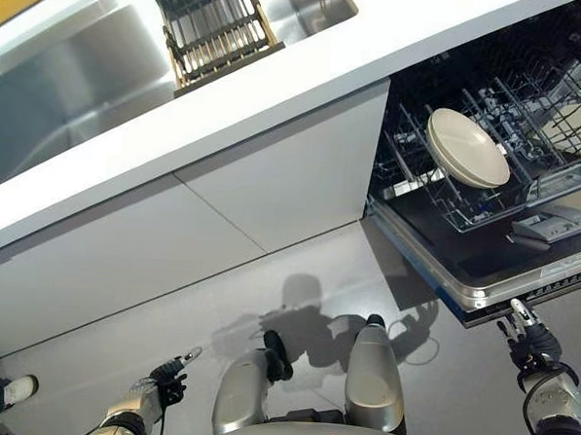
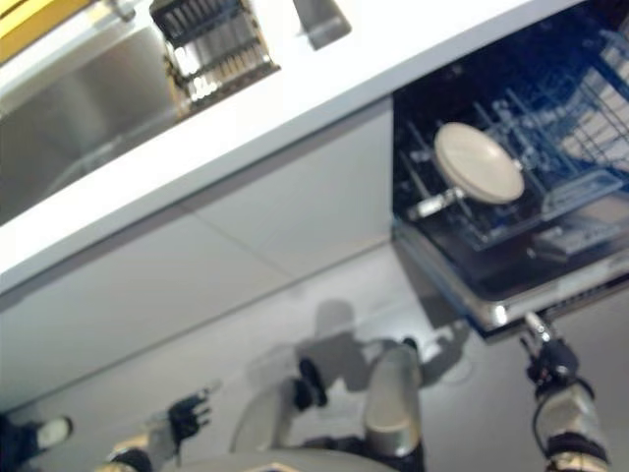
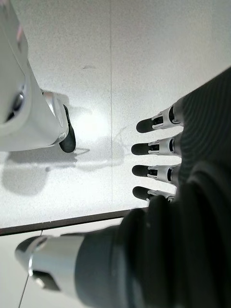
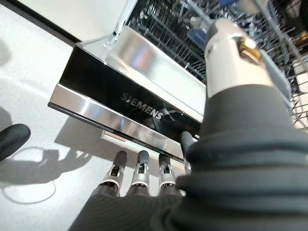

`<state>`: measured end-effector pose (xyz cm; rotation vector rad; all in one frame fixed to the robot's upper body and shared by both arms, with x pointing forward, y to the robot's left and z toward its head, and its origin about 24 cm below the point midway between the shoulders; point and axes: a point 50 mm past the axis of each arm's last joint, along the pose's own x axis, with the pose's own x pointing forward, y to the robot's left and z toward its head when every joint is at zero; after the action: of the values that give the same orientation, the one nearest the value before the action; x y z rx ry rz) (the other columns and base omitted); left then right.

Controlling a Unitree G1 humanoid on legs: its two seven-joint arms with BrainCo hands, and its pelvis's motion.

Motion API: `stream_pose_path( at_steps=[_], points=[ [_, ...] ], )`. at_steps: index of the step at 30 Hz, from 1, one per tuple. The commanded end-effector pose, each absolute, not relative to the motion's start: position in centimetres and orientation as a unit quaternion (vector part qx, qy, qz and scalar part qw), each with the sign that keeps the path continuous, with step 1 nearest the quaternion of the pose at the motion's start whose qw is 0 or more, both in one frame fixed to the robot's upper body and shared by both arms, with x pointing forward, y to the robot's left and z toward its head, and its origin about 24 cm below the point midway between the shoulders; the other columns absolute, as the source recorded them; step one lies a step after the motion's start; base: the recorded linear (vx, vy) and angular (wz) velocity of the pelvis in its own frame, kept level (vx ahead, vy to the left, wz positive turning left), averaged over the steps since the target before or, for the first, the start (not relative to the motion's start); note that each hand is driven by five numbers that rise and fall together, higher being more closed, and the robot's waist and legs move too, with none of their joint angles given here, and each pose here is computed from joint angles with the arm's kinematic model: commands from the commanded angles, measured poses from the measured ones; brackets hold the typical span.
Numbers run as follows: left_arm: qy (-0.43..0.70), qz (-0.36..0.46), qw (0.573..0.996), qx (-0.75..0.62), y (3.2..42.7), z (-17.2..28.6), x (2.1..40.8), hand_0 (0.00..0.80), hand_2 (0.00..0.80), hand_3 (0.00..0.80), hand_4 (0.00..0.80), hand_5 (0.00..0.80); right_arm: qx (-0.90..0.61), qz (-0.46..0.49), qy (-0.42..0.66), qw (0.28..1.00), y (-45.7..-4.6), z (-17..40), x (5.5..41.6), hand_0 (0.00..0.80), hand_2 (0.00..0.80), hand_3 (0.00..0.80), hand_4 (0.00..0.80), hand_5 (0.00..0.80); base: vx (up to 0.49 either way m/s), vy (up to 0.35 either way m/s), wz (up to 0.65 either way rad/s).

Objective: Take plates into dishwasher

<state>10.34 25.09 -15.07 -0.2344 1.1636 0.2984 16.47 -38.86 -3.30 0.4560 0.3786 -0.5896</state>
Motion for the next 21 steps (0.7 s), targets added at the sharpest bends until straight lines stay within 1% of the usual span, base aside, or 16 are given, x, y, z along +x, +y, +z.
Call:
stream_pose_path(
  at_steps=[1, 6, 12, 21],
  points=[
    [0.557, 0.136, 0.817, -0.061, 27.0, -14.8, 8.7, 0.0, 0.0, 0.0, 0.0, 0.0, 0.173, -0.102, -0.094, 0.975, -36.9, 9.6, 26.9, 0.0, 0.0, 0.0, 0.0, 0.0, 0.115, -0.011, 0.05],
    [0.566, 0.131, 0.812, -0.049, 27.3, -14.9, 7.6, 0.0, 0.0, 0.0, 0.0, 0.0, 0.169, -0.094, -0.106, 0.975, -36.9, 11.1, 27.3, 0.0, 0.0, 0.0, 0.0, 0.0, 0.128, -0.04, 0.03],
    [0.581, 0.133, 0.802, -0.028, 28.3, -14.9, 6.1, 0.0, 0.0, 0.0, 0.0, 0.0, 0.167, -0.098, -0.115, 0.974, -37.6, 12.7, 27.4, 0.0, 0.0, 0.0, 0.0, 0.0, 0.146, -0.088, 0.14],
    [0.588, 0.139, 0.797, -0.017, 29.0, -14.7, 5.1, 0.0, 0.0, 0.0, 0.0, 0.0, 0.168, -0.102, -0.118, 0.973, -37.5, 13.6, 28.2, 0.0, 0.0, 0.0, 0.0, 0.0, 0.053, -0.035, 0.16]
  ],
)
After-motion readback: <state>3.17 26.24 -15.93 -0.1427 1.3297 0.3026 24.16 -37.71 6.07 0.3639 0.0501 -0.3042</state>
